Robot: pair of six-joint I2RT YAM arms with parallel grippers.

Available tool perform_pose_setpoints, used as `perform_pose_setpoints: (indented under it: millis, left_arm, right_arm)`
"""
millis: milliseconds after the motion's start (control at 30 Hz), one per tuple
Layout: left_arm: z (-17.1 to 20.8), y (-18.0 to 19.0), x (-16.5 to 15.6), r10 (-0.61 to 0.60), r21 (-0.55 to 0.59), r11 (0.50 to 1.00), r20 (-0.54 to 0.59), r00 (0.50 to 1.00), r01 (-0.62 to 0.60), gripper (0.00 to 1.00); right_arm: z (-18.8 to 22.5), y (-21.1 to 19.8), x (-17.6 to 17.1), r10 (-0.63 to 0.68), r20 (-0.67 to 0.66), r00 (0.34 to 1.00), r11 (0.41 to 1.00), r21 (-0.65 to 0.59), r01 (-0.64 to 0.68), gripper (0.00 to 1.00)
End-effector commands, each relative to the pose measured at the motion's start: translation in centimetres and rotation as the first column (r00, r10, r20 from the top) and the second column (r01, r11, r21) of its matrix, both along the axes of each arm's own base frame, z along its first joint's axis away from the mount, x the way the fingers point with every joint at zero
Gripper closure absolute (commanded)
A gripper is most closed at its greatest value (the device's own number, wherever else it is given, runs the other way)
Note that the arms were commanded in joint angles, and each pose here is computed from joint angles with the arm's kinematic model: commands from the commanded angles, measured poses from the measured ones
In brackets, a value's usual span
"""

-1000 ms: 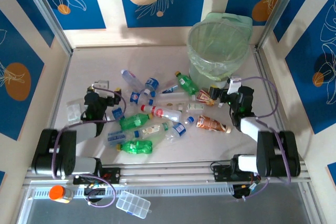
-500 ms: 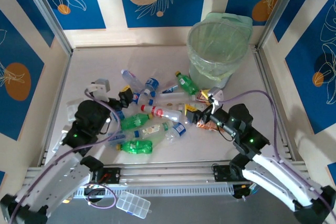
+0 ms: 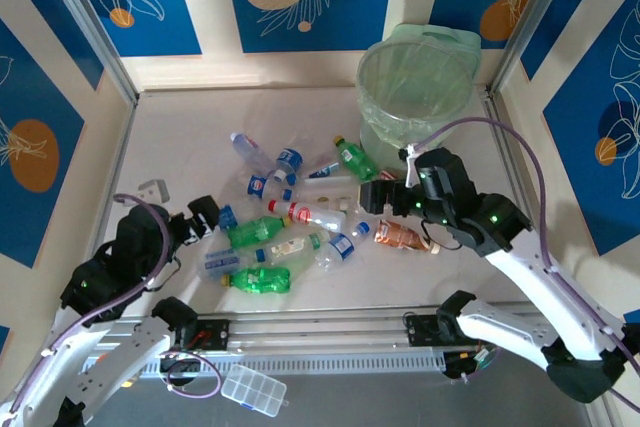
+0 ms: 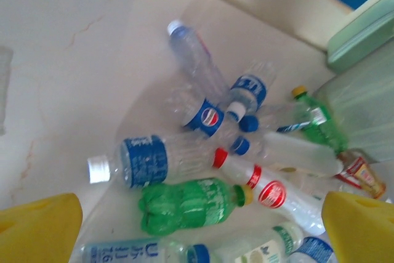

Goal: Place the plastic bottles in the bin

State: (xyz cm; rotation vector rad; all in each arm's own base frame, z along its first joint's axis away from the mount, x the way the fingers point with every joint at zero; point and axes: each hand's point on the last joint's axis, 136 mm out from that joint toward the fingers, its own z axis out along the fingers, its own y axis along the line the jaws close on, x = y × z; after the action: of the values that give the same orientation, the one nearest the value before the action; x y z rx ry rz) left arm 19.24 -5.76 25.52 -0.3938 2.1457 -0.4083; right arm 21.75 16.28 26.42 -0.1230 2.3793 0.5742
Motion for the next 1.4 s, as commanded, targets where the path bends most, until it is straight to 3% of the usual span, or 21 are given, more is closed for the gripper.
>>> perform_pose_setpoints:
  millis: [0, 133, 267, 333, 433, 567, 800, 967, 1233, 1367]
  left_arm:
    - [-3.0, -0.6, -1.0, -0.05, 0.07, 0.995, -0.184, 0.982, 0.063, 0.01]
    - [-4.7, -1.9, -0.9, -0.117, 0.115, 0.981, -0.279, 0.953, 0.154, 0.01]
    - [-5.0, -3.4, -1.1, -0.212, 0.071, 0.969, -0.261, 0.942, 0.238, 0.01]
    - [-5.0, -4.2, -1.1, -0.261, 0.053, 0.958, -0.251, 0.932, 0.282, 0.01]
    - [-5.2, -4.2, -1.0, -0.284, 0.099, 0.942, -0.276, 0.918, 0.322, 0.01]
    - [-5.0, -3.8, -1.1, -0.285, 0.135, 0.934, -0.277, 0.918, 0.331, 0.01]
    - [-3.8, -4.2, -1.7, -0.341, 0.093, 0.929, -0.163, 0.926, 0.358, 0.01]
    - [-3.2, -4.1, -1.8, -0.344, 0.091, 0.93, -0.125, 0.93, 0.357, 0.01]
    - [-3.3, -4.2, -1.7, -0.349, 0.088, 0.929, -0.123, 0.929, 0.361, 0.01]
    - [-3.4, -4.4, -1.6, -0.351, 0.086, 0.928, -0.128, 0.928, 0.363, 0.01]
  right_arm:
    - [-4.4, -0.5, -3.0, -0.053, -0.249, 0.967, 0.999, -0.006, 0.053, 0.06]
    - [-7.7, 1.1, -5.1, -0.131, -0.413, 0.901, 0.991, -0.044, 0.123, 0.27]
    - [-10.4, 2.5, -5.5, -0.289, -0.478, 0.829, 0.957, -0.121, 0.264, 0.3]
    - [-12.0, 3.0, -5.5, -0.382, -0.53, 0.757, 0.921, -0.151, 0.36, 0.32]
    - [-14.2, 4.6, -5.8, -0.481, -0.585, 0.653, 0.865, -0.196, 0.462, 0.32]
    - [-16.2, 6.2, -5.8, -0.568, -0.579, 0.585, 0.8, -0.221, 0.558, 0.31]
    - [-19.5, 7.1, -5.1, -0.641, -0.585, 0.497, 0.719, -0.231, 0.656, 0.1]
    - [-20.9, 7.7, -3.7, -0.65, -0.578, 0.494, 0.708, -0.224, 0.67, 0.09]
    - [-22.7, 6.6, -2.9, -0.684, -0.567, 0.459, 0.677, -0.261, 0.688, 0.25]
    - [-23.6, 6.3, -3.0, -0.684, -0.567, 0.459, 0.683, -0.274, 0.678, 0.26]
